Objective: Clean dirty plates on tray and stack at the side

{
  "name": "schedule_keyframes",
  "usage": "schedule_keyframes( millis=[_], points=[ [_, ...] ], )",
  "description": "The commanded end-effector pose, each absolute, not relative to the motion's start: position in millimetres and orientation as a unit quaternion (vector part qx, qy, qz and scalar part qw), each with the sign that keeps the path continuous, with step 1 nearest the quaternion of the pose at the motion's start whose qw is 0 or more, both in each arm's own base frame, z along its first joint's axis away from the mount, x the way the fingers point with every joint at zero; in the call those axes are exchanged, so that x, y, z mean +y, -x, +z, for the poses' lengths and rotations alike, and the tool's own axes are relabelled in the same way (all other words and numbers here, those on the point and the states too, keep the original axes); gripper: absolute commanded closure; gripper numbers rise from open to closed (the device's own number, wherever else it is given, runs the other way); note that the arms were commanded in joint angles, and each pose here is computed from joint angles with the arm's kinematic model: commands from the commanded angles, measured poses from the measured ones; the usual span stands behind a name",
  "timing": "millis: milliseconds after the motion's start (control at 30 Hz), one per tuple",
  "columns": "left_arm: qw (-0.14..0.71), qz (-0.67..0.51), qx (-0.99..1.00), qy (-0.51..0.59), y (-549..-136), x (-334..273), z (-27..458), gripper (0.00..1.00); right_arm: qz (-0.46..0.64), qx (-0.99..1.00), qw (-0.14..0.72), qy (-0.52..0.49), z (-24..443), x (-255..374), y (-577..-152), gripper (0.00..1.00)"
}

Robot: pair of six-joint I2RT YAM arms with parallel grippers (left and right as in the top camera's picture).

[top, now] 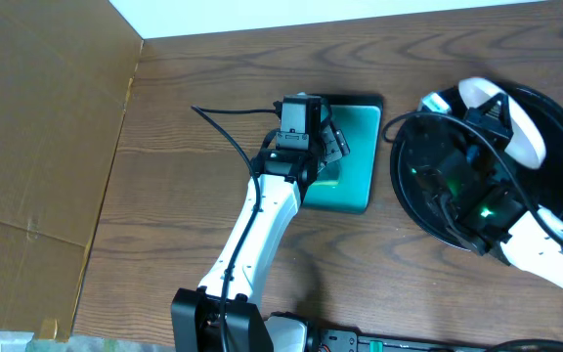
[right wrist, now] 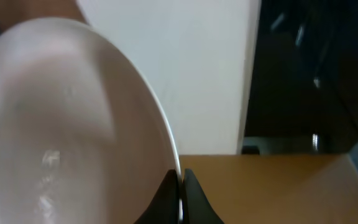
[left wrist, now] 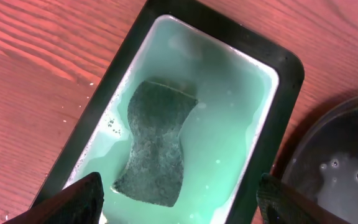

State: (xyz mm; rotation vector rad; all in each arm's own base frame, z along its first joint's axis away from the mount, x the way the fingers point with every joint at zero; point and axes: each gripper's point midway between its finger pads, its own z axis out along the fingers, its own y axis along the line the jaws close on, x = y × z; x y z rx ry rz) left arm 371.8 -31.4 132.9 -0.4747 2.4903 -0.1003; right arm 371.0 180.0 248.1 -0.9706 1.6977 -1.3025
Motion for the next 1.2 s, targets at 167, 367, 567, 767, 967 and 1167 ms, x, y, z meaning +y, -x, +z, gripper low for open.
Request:
schedule_keyframes(
  millis=[167,367,567,767,967,1167],
  points=[
    [0.299,-0.034,0.937,0.178,-372.2,-29.3,134.8,0.20,-0.440,0.734,0.442,0.268,242.3,159.9,-373.4,0.99],
    [0.299,-0.034,0.937,0.178,-372.2,-29.3,134.8,0.20,-0.412,0.742,0.431,0.307,230.0,165.9,-375.3,0.99],
    [0.299,-0.034,0.937,0.178,-372.2,-29.3,134.8,0.20,-0.353,0.798,0.451,0.185,220.4,133.4,-380.6,0.99],
    [0.299,-0.034,0.937,0.178,-372.2,-29.3,134.8,0.20,-0.101,0.893,0.423,0.118,191.6,129.2,-379.9,0.99],
    [0.299,-0.034,0.937,0.178,-372.2,-29.3,134.8,0.20,0.031,0.908,0.418,-0.009,206.7,75.2,-389.7,0.99],
    [0.299,-0.034,0.937,0.178,-372.2,-29.3,134.8,0.20,0.001,0.907,0.381,-0.181,186.6,-33.4,-388.6,0.99]
  ],
)
